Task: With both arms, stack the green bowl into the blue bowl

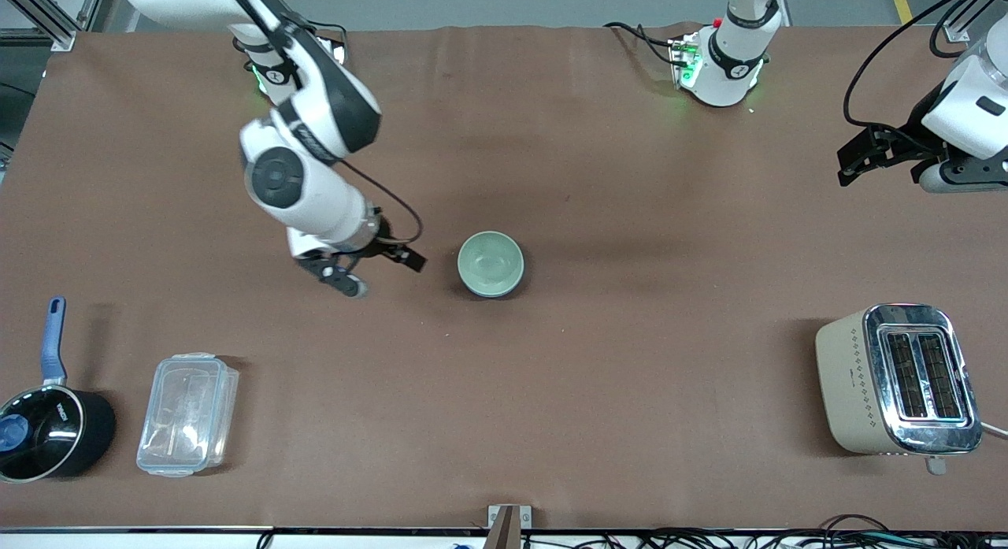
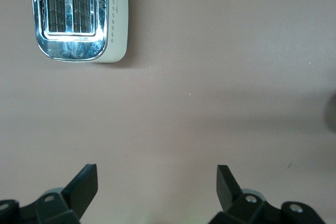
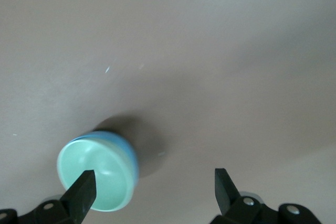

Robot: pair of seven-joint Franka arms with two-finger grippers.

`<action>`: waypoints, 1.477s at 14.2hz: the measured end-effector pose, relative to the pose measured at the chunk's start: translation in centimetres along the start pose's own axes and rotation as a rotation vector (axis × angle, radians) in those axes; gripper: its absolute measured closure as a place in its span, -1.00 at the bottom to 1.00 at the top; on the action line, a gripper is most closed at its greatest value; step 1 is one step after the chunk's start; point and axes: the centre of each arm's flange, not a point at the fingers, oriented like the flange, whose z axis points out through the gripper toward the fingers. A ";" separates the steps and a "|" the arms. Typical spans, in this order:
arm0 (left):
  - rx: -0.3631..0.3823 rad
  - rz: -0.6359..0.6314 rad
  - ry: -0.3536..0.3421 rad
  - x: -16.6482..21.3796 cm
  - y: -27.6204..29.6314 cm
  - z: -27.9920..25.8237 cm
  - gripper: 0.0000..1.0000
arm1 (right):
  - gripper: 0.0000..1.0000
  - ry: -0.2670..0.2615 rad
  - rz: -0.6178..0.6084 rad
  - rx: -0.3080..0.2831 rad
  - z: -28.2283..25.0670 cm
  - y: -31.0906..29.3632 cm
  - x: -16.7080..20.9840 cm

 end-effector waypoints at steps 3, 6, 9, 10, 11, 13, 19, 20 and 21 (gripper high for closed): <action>0.000 0.001 0.000 -0.1 0.0 -0.3 -1.00 | -1.00 0.047 -0.132 -0.054 -7.2 6.8 3.4; 0.001 0.008 -0.005 -0.2 0.4 -0.6 -1.00 | -1.00 0.091 -0.234 -0.065 -13.3 13.7 5.6; 0.001 0.016 -0.006 -0.4 0.8 -1.0 -1.00 | -1.00 0.134 -0.323 -0.059 -18.5 20.0 6.5; 0.001 0.020 -0.007 -0.5 0.8 -1.2 -1.00 | -1.00 0.148 -0.357 -0.056 -20.1 22.1 6.7; 0.001 0.028 -0.006 -0.5 0.7 -1.5 -1.00 | -1.00 0.162 -0.395 -0.053 -21.5 24.1 6.8; 0.001 0.041 -0.002 -0.6 0.7 -2.0 -1.00 | -1.00 0.180 -0.457 -0.049 -23.9 27.6 7.1; 0.001 0.041 -0.007 -0.7 0.6 -2.1 -1.00 | -1.00 0.230 -0.483 -0.115 -29.1 28.7 7.1; 0.001 0.041 -0.008 -0.7 0.6 -2.2 -1.00 | -0.99 0.225 -0.483 -0.121 -28.8 28.5 7.6; 0.001 0.041 -0.008 -0.7 0.6 -2.2 -1.00 | -0.97 0.219 -0.485 -0.129 -28.4 28.2 8.1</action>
